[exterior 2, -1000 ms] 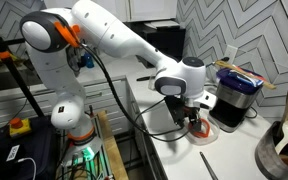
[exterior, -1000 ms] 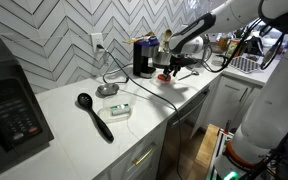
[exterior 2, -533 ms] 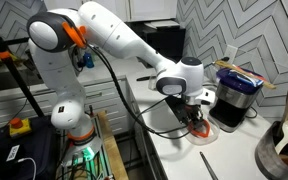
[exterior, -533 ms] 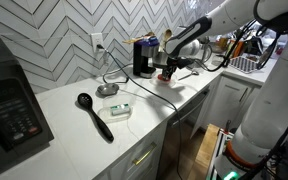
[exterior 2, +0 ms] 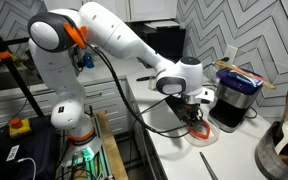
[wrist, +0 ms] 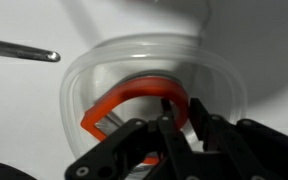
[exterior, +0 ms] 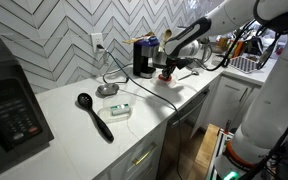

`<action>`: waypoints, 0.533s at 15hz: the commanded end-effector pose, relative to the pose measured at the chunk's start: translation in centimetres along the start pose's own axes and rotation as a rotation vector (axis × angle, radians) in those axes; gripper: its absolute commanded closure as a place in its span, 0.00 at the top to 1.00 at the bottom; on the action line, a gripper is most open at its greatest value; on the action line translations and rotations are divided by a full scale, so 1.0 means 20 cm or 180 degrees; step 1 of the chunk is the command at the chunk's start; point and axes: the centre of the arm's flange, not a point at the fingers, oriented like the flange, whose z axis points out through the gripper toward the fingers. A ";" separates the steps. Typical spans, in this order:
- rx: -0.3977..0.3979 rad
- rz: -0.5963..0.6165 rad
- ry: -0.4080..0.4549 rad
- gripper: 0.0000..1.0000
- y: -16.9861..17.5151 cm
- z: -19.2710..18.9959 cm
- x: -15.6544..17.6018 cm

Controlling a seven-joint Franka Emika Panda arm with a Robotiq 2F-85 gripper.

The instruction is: Remove the cookie cutter from the clear bowl on the right and put it on the counter.

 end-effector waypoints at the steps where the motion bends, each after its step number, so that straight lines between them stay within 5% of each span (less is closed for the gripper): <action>1: 0.0010 0.0004 0.0059 0.00 0.00 -0.04 -0.03; 6: 0.0014 0.0171 0.0498 0.04 -0.01 -0.50 -0.05; 8: 0.0252 0.0140 0.0470 0.04 -0.07 -0.67 -0.10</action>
